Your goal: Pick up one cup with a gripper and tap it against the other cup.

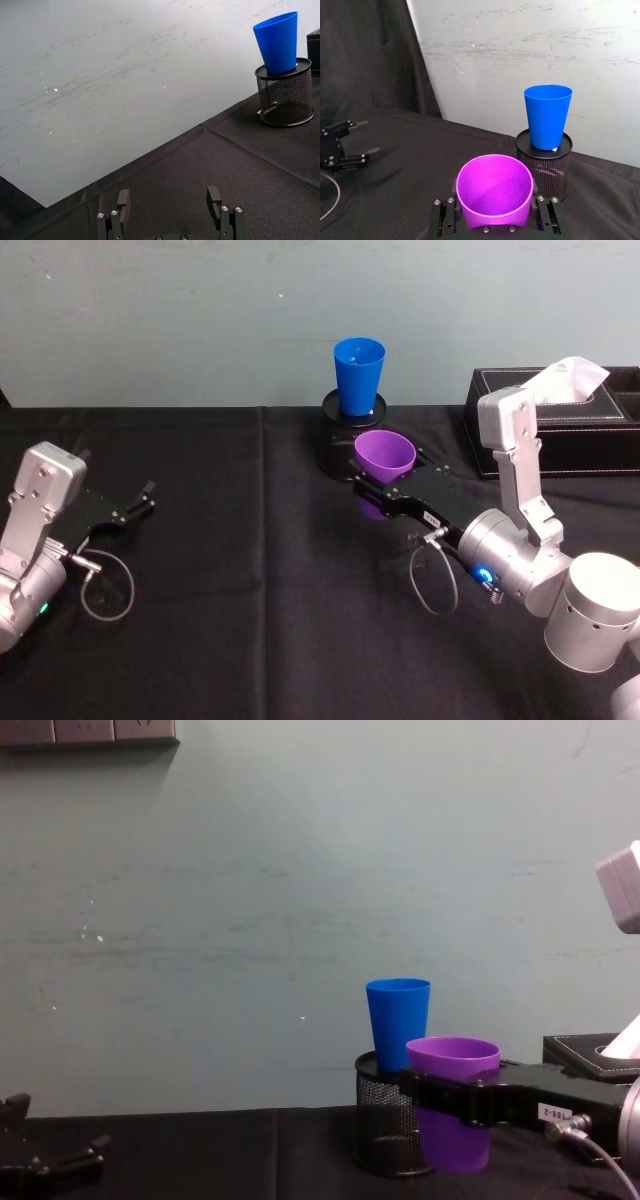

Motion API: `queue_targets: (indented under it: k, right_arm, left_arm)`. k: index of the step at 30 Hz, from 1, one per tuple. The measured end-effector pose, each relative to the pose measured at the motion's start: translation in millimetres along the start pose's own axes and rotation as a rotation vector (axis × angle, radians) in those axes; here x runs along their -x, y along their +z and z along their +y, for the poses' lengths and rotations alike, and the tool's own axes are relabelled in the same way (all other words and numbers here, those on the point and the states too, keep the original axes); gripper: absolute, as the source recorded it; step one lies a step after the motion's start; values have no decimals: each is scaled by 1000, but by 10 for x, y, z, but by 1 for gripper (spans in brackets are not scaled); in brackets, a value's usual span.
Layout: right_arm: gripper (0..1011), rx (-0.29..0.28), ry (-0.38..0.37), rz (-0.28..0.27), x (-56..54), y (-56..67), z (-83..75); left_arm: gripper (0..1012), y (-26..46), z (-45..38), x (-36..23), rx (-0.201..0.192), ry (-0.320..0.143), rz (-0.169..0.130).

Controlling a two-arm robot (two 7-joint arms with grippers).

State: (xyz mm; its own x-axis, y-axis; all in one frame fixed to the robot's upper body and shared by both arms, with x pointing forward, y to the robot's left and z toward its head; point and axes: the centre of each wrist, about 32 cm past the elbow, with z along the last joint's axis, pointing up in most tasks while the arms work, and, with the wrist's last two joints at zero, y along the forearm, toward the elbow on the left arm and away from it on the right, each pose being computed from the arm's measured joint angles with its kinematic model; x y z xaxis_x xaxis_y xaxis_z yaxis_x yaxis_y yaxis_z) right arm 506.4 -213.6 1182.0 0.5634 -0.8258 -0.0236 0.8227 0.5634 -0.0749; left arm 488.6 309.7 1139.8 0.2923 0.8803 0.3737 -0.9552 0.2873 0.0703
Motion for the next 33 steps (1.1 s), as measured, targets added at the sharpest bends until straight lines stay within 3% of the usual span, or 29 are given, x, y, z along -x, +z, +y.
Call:
queue_targets:
  k: [33]
  right_arm:
    - [733,0,0,0,0,0,0]
  left_arm:
    - [1000,0,0,0,0,0,0]
